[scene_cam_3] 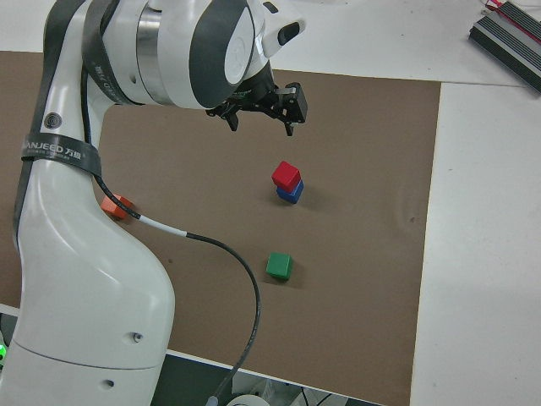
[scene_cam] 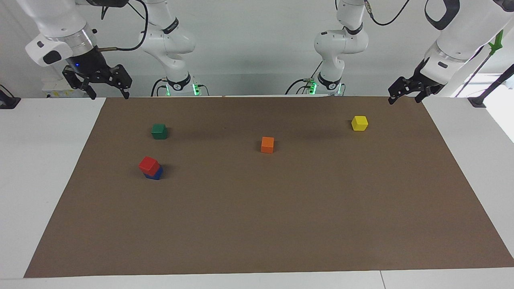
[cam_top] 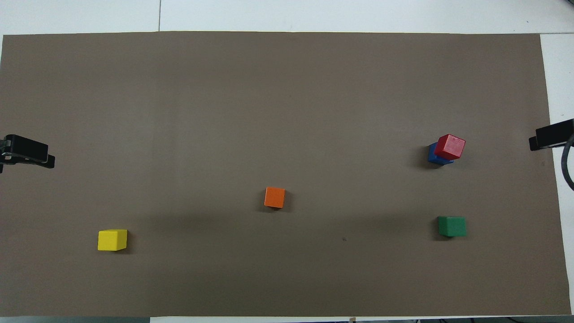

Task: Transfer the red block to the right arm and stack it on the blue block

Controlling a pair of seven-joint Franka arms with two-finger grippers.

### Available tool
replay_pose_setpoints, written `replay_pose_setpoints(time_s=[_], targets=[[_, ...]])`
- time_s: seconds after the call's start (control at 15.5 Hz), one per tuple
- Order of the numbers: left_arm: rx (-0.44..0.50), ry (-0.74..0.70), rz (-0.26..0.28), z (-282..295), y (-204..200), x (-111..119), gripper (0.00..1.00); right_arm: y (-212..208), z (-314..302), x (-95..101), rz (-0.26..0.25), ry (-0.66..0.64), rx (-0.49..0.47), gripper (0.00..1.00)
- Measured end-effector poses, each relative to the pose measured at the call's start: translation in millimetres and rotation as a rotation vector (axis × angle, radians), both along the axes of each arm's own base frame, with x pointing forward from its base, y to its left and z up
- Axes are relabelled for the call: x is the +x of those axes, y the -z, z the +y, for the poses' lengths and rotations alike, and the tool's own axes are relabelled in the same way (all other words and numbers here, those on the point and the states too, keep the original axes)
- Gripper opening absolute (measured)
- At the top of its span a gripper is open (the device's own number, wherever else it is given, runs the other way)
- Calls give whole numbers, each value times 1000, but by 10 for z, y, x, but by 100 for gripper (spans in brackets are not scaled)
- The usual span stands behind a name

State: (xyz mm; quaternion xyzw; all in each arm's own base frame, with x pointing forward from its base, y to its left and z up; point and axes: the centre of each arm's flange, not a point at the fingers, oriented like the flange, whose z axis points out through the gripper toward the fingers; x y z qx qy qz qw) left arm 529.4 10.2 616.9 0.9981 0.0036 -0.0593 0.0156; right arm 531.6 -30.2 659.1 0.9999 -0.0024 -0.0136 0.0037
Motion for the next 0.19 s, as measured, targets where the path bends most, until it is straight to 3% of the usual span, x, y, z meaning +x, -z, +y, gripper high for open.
replay_pose_setpoints(time_s=[0.19], targets=[[0,0,0,0,0,0,100,-10,-11,0,-2,2,0,100]])
